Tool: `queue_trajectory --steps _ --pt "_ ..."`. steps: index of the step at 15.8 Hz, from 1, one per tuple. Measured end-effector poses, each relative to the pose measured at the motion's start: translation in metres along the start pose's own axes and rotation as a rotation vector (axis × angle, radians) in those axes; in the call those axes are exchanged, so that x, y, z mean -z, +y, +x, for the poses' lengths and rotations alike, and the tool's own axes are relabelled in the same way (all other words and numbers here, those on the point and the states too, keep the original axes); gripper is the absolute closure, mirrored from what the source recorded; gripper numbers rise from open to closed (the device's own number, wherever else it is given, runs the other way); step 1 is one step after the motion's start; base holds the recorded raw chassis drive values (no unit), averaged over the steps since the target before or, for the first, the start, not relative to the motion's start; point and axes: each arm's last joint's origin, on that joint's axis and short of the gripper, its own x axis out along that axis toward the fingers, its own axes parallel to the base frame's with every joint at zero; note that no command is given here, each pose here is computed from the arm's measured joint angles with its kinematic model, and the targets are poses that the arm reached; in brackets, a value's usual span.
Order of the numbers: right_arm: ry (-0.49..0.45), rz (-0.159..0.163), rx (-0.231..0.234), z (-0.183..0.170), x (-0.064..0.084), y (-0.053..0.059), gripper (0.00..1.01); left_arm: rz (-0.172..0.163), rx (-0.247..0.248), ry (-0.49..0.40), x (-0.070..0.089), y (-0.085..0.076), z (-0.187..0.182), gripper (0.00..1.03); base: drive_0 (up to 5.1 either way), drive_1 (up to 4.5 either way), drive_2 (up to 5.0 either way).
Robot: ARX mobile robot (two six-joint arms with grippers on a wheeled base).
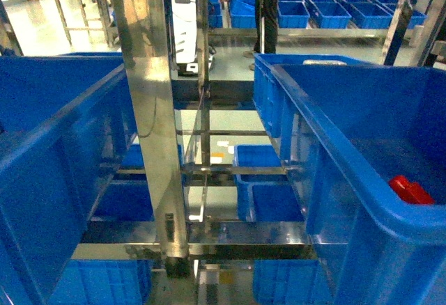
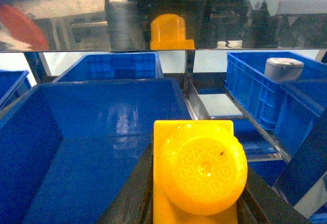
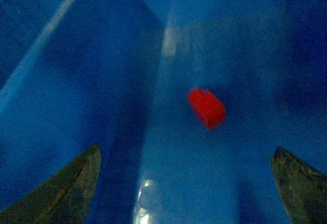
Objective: Sort and place red and yellow blocks in left bins
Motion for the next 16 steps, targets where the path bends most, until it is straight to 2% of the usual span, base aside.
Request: queue_trajectory --steps 1,2,3,4,5,6,7,10,11,13,16 --pt "-0.006 0.018 -0.014 -0.029 0.007 -0.001 0.04 0.000 -0.001 -0.001 0.000 0.000 0.000 0.76 0.0 0.00 0.0" --pt "-0.042 0.030 0.004 -0.059 0.016 -0.002 0.03 0.000 0.005 0.000 0.000 -0.001 0.000 0.76 0.0 0.00 0.0" --pt "-0.168 0.001 0.010 -0.113 0.018 0.012 0.03 0.000 0.005 -0.002 0.000 0.000 0.000 0.76 0.0 0.00 0.0" --pt "-0.211 -0.043 -0.016 -0.124 0.022 0.024 0.03 0.000 0.005 -0.001 0.000 0.000 0.000 0.76 0.0 0.00 0.0" --pt "-0.248 -0.068 -0.029 -0.128 0.025 0.033 0.03 0.000 0.003 -0.001 0.000 0.000 0.000 0.76 0.0 0.00 0.0" --pt "-0.266 -0.071 -0.030 -0.126 0.024 0.039 0.03 0.000 0.002 -0.001 0.000 0.000 0.000 0.76 0.0 0.00 0.0" --pt "-0.258 -0.063 -0.055 -0.126 0.025 0.044 0.03 0.000 0.002 -0.001 0.000 0.000 0.000 0.76 0.0 0.00 0.0" --pt "-0.325 -0.069 -0.108 -0.152 0.026 0.056 0.03 0.000 0.002 -0.001 0.000 0.000 0.000 0.76 0.0 0.00 0.0" --pt "-0.343 -0.070 -0.122 -0.159 0.021 0.058 0.03 0.000 0.001 -0.001 0.000 0.000 0.000 0.76 0.0 0.00 0.0" --pt "-0.342 -0.054 -0.113 -0.162 0.013 0.053 0.03 0.000 0.004 -0.002 0.000 0.000 0.000 0.76 0.0 0.00 0.0" --pt "-0.360 -0.071 -0.084 -0.168 0.006 0.040 0.03 0.000 0.002 -0.001 0.000 0.000 0.000 0.76 0.0 0.00 0.0"
